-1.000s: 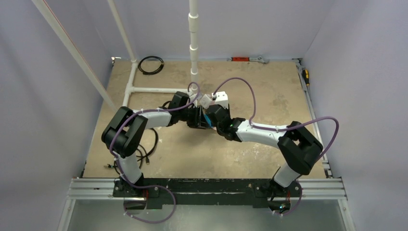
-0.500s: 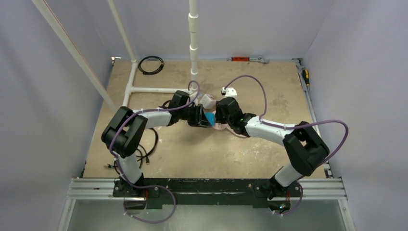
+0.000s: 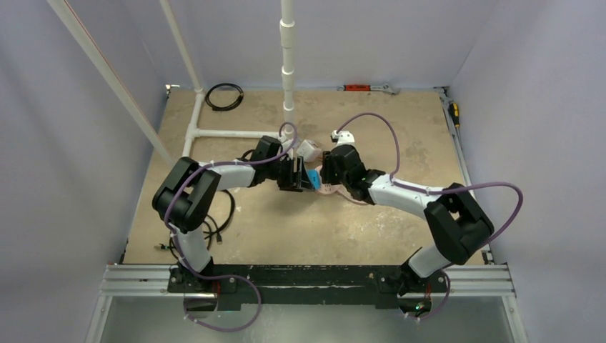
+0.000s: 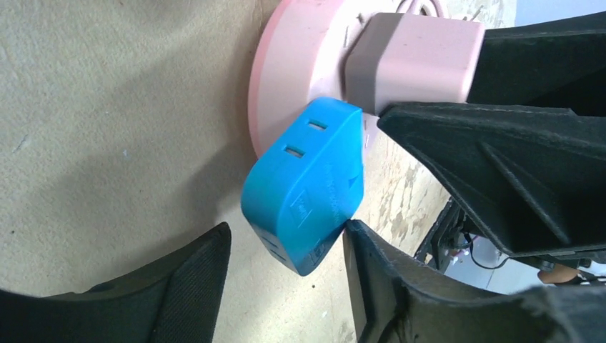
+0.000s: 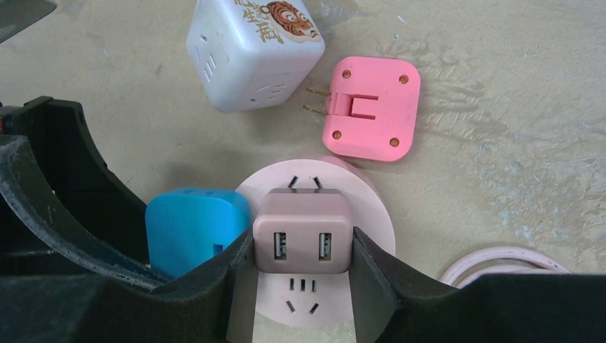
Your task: Pull the plug off the socket
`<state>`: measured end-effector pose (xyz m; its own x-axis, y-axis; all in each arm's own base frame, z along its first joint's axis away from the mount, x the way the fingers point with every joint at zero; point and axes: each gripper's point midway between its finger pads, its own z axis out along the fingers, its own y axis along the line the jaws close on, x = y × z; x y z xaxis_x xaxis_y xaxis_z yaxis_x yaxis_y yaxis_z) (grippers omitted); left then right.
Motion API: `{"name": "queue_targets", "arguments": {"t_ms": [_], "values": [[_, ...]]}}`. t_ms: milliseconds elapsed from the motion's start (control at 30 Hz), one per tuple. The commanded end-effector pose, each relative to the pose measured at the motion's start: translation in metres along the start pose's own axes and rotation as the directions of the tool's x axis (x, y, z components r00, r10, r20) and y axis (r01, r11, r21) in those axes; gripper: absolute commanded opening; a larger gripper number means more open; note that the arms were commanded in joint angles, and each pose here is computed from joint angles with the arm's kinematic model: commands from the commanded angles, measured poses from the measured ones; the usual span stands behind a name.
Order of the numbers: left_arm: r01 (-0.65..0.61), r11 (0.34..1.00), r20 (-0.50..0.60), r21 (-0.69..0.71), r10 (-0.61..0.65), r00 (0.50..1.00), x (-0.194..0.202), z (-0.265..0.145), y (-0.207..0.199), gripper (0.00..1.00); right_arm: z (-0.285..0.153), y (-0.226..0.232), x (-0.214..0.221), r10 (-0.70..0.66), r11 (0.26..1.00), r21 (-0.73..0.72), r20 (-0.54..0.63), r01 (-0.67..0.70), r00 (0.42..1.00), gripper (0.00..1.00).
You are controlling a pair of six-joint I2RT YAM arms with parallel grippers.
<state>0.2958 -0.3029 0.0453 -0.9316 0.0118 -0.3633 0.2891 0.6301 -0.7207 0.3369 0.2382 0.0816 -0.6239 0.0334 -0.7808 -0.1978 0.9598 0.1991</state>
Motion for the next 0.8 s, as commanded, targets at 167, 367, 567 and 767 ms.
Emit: {"name": "queue_targets", "arguments": {"t_ms": [167, 367, 567, 767], "values": [[-0.044, 0.998, 0.042, -0.056, 0.046, 0.998, -0.009, -0.005, 0.011, 0.7, -0.015, 0.021, -0.014, -0.007, 0.992, -0.126, 0.049, 0.013, 0.999, 0.0], [-0.075, 0.997, 0.078, -0.002, 0.075, 0.994, -0.018, -0.01, -0.004, 0.82, -0.023, 0.034, -0.016, -0.01, 0.976, -0.215, 0.074, 0.025, 0.997, 0.0], [-0.071, 0.996, 0.093, 0.049, 0.066, 0.993, -0.018, -0.011, -0.012, 0.83, -0.035, 0.05, -0.022, 0.02, 0.951, -0.309, 0.093, 0.01, 0.995, 0.0], [-0.071, 0.988, 0.097, 0.134, 0.059, 0.994, -0.017, -0.012, -0.026, 0.81, -0.041, 0.054, -0.027, 0.035, 0.942, -0.335, 0.107, 0.002, 0.994, 0.0]]}}
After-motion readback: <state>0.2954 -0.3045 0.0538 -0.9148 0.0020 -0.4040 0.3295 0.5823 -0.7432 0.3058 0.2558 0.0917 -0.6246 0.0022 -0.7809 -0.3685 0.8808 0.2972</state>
